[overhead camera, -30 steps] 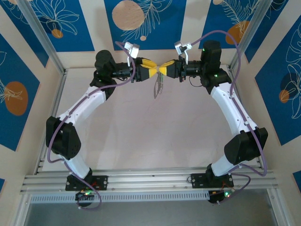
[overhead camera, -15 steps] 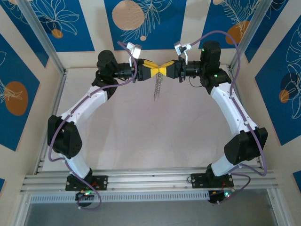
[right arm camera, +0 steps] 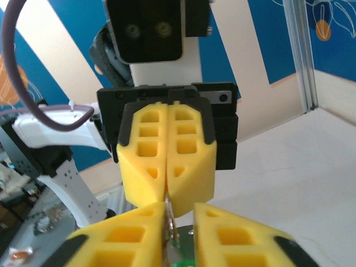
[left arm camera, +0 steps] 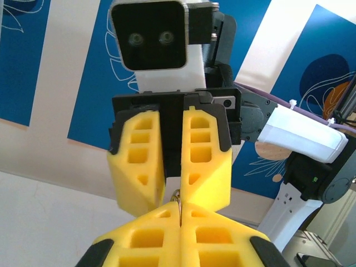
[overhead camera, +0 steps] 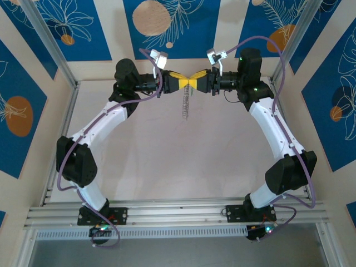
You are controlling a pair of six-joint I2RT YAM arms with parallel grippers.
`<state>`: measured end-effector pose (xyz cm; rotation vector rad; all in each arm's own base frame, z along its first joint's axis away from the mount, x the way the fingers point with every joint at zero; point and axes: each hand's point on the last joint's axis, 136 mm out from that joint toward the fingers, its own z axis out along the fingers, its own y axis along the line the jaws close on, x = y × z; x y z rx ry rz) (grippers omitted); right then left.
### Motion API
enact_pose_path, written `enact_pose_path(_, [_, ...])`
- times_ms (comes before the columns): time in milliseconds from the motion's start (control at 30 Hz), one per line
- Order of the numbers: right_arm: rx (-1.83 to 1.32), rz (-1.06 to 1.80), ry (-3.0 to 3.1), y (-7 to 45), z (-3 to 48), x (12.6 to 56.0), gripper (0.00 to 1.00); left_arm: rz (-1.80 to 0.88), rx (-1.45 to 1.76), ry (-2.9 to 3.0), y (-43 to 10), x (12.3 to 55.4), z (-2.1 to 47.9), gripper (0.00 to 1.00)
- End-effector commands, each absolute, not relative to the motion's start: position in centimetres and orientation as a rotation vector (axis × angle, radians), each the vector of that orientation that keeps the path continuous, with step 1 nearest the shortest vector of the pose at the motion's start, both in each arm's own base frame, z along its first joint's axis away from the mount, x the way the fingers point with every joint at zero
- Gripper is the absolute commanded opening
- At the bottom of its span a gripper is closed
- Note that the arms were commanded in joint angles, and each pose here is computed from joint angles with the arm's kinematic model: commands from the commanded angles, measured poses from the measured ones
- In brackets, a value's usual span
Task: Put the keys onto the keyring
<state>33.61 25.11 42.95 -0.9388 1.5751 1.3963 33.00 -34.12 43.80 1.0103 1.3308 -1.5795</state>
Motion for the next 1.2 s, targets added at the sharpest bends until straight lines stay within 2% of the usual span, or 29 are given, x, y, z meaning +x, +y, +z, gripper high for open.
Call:
enact_pose_path(0, [-0.941,1.385,1.532,24.3,44.6,32.1,0.39,-1.527,0.994,1.260,-34.0,32.7,45.2,0.00])
enact_pose_path(100, [-0.884,1.347,1.519,22.8,45.0,32.2,0.46,-1.519,0.966,1.250,-33.7,32.6,45.6,0.00])
enact_pose_path(267, [-0.778,1.293,1.504,21.1,44.6,32.2,0.49,-1.516,0.931,1.231,-33.2,32.1,46.2,0.00])
enact_pose_path(567, [-0.668,1.262,1.481,21.8,42.8,32.3,0.50,-1.528,0.911,1.212,-32.8,31.6,46.8,0.00])
enact_pose_path(1167, [-0.688,1.226,1.433,23.6,45.0,32.7,0.50,-1.531,0.922,1.204,-32.8,31.0,47.1,0.00])
